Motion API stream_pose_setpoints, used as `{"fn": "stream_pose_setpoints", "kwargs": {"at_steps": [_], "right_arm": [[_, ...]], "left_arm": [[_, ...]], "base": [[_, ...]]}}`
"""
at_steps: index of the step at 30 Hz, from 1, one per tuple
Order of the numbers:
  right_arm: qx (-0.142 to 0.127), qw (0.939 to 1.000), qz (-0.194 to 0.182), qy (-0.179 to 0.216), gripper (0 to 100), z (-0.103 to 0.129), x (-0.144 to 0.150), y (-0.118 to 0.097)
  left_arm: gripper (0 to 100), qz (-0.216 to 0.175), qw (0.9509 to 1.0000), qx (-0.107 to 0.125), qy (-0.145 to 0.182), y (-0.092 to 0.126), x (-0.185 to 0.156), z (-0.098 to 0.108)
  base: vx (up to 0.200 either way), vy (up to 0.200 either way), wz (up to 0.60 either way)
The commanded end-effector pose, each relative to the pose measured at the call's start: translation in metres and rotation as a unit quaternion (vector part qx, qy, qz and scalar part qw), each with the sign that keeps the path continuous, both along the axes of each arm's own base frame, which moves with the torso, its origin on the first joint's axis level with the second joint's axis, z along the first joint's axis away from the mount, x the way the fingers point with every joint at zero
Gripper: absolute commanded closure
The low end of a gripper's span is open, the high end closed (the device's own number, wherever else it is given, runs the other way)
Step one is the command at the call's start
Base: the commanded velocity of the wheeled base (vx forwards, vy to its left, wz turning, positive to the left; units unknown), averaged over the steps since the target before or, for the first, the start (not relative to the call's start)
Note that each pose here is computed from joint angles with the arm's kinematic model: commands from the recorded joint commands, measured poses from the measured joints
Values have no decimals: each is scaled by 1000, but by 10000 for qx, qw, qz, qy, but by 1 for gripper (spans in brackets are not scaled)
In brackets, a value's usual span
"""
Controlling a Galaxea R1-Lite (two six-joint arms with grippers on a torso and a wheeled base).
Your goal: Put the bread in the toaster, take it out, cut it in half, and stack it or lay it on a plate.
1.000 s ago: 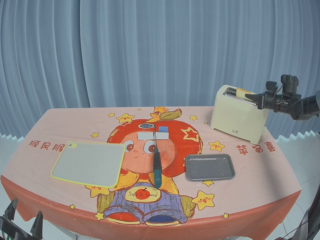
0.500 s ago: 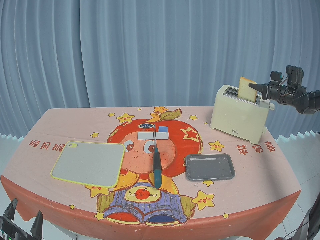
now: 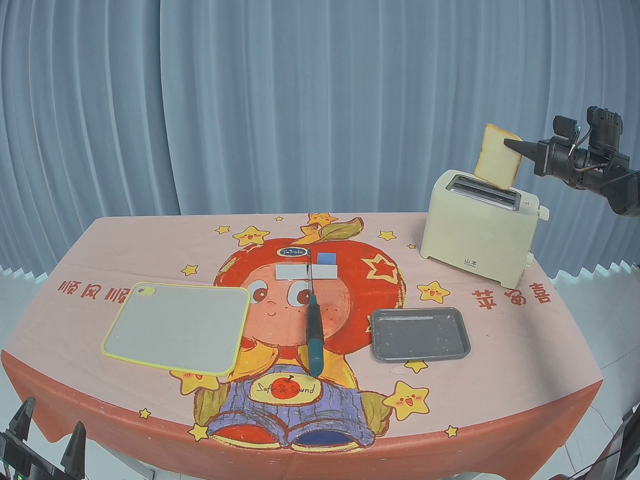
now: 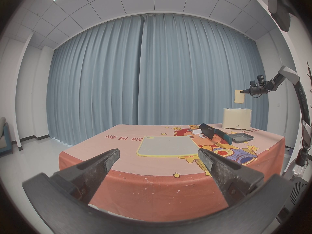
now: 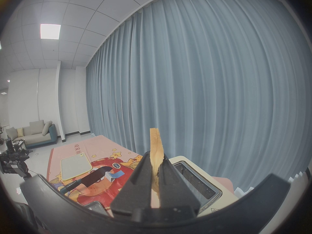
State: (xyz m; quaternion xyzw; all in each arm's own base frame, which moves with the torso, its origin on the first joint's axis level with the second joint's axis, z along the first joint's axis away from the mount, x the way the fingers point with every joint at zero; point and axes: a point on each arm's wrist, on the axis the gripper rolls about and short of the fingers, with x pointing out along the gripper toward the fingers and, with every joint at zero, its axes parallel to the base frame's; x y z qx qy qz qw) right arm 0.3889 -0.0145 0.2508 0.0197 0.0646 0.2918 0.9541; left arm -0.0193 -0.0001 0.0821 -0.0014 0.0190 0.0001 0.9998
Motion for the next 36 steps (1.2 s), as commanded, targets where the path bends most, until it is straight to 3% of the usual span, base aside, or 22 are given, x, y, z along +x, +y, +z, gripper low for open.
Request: {"fn": "stream_pose_setpoints", "kwargs": {"at_steps": [1,17,27,36], "right_arm": [[-3,10000,11,-60,100,9,-21,2],[-30,9995,300,120,100,6,-84,25],[-17,9997,228,120,100,8,-111,27],[-33,9990,240,363,100,-14,-163,27]], "left_arm": [[0,7,10000,-2,86,0,1,-5],[0,-9,10000,-2,86,0,1,-5],[0,-1,10000,-2,86,0,1,-5],[0,7,10000,-2,86,0,1,-5]], "base": [[0,0,0],[0,0,0],[0,0,0],[0,0,0]]}}
